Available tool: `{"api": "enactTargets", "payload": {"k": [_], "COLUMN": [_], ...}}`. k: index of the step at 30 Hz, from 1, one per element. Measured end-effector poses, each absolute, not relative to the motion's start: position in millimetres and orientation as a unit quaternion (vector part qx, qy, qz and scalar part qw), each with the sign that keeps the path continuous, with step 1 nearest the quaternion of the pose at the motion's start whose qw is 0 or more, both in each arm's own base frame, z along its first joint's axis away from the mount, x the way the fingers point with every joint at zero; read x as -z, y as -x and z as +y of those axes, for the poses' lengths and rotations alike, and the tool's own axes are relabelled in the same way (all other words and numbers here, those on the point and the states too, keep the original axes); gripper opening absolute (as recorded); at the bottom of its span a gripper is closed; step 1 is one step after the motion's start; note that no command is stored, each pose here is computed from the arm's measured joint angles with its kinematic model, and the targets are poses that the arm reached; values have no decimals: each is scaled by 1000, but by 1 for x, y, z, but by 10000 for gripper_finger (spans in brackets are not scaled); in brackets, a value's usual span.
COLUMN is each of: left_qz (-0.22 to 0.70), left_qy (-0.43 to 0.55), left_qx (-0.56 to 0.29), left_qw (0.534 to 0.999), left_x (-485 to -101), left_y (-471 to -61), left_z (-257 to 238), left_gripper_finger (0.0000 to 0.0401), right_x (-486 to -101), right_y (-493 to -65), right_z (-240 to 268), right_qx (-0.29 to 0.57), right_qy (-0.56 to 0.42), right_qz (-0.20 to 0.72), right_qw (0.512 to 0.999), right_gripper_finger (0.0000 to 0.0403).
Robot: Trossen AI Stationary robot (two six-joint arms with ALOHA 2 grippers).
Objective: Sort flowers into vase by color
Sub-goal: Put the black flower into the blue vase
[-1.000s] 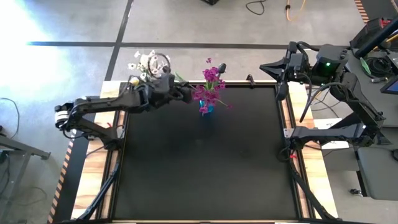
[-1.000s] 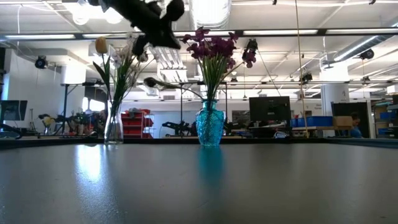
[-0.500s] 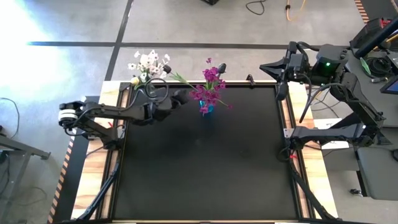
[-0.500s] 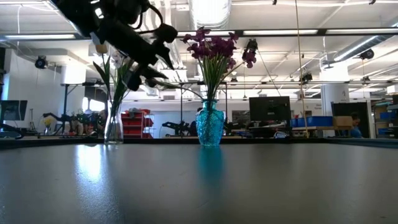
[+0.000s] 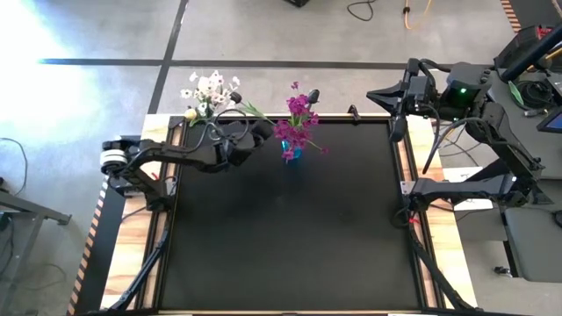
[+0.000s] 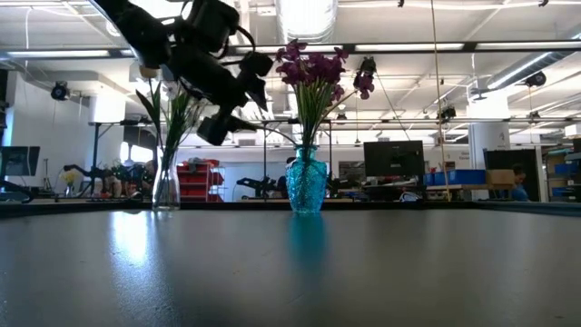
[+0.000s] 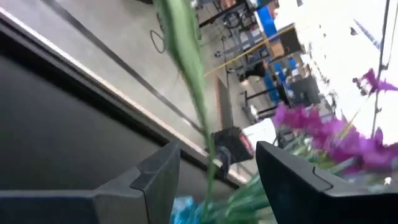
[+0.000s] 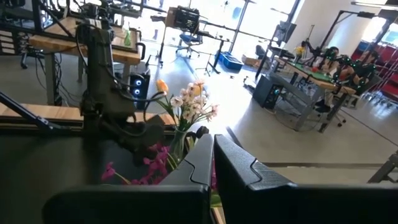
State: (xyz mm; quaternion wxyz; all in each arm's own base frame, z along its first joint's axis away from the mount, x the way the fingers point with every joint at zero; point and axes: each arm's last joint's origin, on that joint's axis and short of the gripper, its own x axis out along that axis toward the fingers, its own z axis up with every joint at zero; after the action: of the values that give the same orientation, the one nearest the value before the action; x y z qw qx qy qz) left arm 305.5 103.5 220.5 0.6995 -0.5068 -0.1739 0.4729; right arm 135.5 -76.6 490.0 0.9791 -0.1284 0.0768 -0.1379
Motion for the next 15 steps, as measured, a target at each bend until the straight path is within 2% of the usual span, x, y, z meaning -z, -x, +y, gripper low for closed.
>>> {"api": "enactTargets", "payload": {"k": [15], "left_qz": [-216], "left_qy": [506], "left_qx": [-506], "left_qw": [664], "left_x": [-221], "left_y": [-300], "left_z": [140], "left_gripper_finger": [192], "right_x": [-490], "right_y": [-136], "right_z": [-76], "right_qx": [136], "right_qy": [131], "right_qz": [77], "right_qw": [979], "right_gripper_finger": [9]}}
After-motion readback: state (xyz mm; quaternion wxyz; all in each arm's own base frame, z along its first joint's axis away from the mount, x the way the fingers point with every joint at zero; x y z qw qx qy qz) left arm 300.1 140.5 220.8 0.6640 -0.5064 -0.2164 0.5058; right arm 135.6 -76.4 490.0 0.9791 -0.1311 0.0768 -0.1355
